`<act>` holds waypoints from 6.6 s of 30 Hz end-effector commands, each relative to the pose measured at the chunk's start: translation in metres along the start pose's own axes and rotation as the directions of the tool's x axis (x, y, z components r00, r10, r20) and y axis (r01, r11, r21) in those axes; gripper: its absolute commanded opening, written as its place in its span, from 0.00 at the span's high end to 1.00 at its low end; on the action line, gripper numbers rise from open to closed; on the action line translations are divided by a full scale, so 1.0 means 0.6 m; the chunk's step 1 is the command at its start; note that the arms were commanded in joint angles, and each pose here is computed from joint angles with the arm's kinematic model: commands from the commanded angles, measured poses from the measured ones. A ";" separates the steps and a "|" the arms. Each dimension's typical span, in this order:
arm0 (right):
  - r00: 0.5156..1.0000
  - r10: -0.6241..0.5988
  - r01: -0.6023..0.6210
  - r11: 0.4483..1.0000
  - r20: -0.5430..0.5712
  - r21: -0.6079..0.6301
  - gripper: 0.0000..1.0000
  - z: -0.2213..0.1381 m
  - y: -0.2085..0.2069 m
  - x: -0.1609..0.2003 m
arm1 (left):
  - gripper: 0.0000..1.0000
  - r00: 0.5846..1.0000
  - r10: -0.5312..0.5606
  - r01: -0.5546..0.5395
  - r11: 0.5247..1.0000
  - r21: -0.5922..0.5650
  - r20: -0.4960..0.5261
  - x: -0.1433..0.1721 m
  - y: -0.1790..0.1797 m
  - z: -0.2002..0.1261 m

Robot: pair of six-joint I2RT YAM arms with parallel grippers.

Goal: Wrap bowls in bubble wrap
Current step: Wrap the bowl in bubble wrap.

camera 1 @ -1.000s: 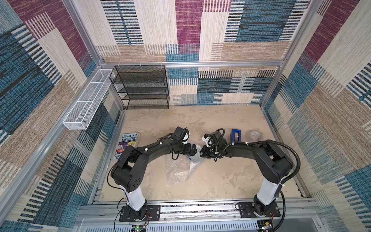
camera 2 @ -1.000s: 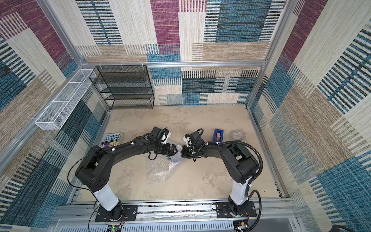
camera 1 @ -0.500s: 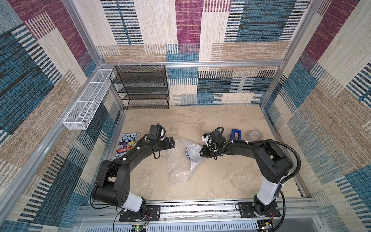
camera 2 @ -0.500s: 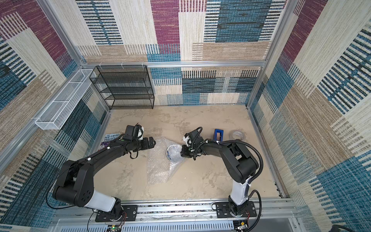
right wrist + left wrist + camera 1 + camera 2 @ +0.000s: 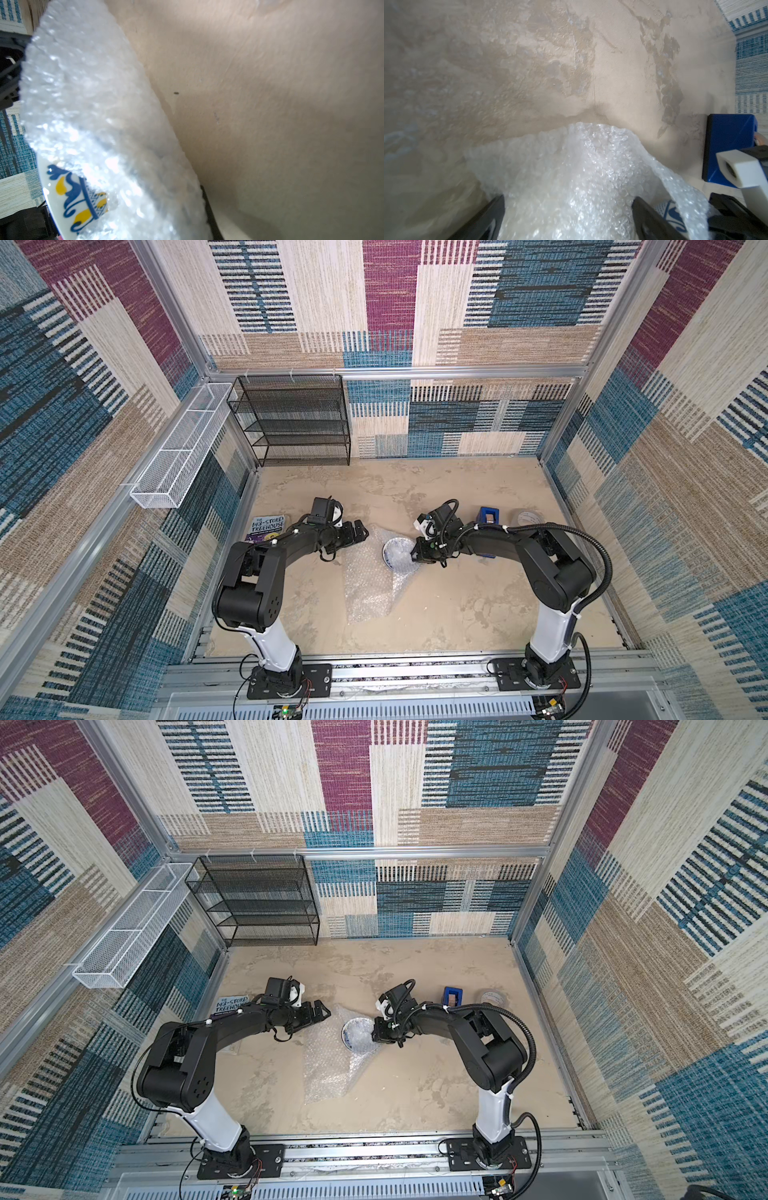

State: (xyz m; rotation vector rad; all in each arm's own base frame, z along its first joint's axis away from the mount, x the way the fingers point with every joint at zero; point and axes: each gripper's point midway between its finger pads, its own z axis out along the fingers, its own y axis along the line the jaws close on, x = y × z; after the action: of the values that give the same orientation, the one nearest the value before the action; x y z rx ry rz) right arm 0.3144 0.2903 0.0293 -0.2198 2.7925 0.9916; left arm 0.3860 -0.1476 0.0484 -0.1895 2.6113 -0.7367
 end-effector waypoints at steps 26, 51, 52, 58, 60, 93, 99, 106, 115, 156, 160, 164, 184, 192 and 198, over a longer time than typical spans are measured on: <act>1.000 0.012 -0.012 0.999 -0.013 0.040 1.00 0.003 -0.016 0.012 | 0.01 0.998 -0.036 0.026 0.987 -0.162 -0.057 0.023 0.077 -0.003; 1.000 0.006 -0.005 1.000 -0.027 0.020 1.00 0.010 -0.015 0.016 | 0.17 0.978 -0.103 0.110 0.994 0.029 -0.180 0.034 0.042 0.040; 1.000 0.006 -0.005 1.000 -0.027 0.022 1.00 0.010 -0.015 0.015 | 0.20 0.977 -0.095 0.103 0.994 0.032 -0.191 0.038 0.040 0.041; 1.000 0.007 -0.007 1.000 -0.028 0.024 1.00 0.012 -0.016 0.013 | 0.27 0.974 -0.046 0.060 0.997 0.054 -0.223 0.070 0.018 0.044; 0.999 0.011 -0.010 1.000 -0.030 0.028 1.00 0.014 -0.017 0.012 | 0.32 0.974 -0.044 0.059 0.996 0.061 -0.220 0.074 0.013 0.039; 1.000 -0.015 0.016 0.985 -0.005 0.171 1.00 0.010 -0.040 0.005 | 0.91 0.985 0.170 -0.168 0.972 0.165 0.003 0.045 -0.136 -0.076; 1.000 -0.016 0.017 0.985 -0.009 0.173 1.00 0.014 -0.039 0.007 | 0.81 0.980 0.197 -0.199 0.966 0.165 0.028 0.041 -0.150 -0.084; 1.000 -0.017 0.019 0.985 -0.010 0.174 1.00 0.013 -0.037 0.007 | 0.36 0.985 0.169 -0.165 0.981 0.103 -0.033 0.047 -0.119 -0.046; 1.000 -0.013 0.013 0.986 -0.003 0.165 1.00 0.014 -0.036 0.011 | 0.38 0.989 0.135 -0.128 0.985 0.120 -0.057 0.033 -0.123 -0.014; 0.999 -0.021 0.028 0.980 -0.035 0.199 1.00 0.036 -0.032 0.026 | 0.79 0.956 0.260 -0.202 0.918 0.340 -0.135 0.150 -0.256 -0.005; 0.999 -0.023 0.029 0.980 -0.033 0.194 1.00 0.034 -0.030 0.029 | 0.76 0.950 0.264 -0.194 0.920 0.341 -0.170 0.173 -0.249 0.010; 0.999 -0.023 0.028 0.981 -0.028 0.193 1.00 0.032 -0.028 0.029 | 0.79 0.945 0.264 -0.197 0.931 0.309 -0.192 0.190 -0.228 0.021; 1.000 0.022 -0.022 0.996 0.005 0.087 0.71 0.006 0.010 0.016 | 1.00 0.911 0.288 -0.198 0.934 0.299 -0.295 0.235 -0.194 0.045; 0.996 0.029 -0.032 0.998 0.085 0.045 0.53 -0.038 0.025 0.001 | 1.00 0.899 0.316 -0.228 0.928 0.294 -0.302 0.232 -0.196 0.040; 0.992 0.031 -0.029 0.999 0.123 -0.016 0.43 -0.063 0.042 -0.001 | 1.00 0.900 0.321 -0.235 0.927 0.292 -0.294 0.228 -0.199 0.040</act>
State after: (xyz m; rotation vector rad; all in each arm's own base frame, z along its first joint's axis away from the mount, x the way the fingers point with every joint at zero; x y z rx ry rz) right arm 0.3021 0.2784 0.0622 -0.1153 2.7390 0.9227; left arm 0.2812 -0.2956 0.0470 0.3865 2.7075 -1.0722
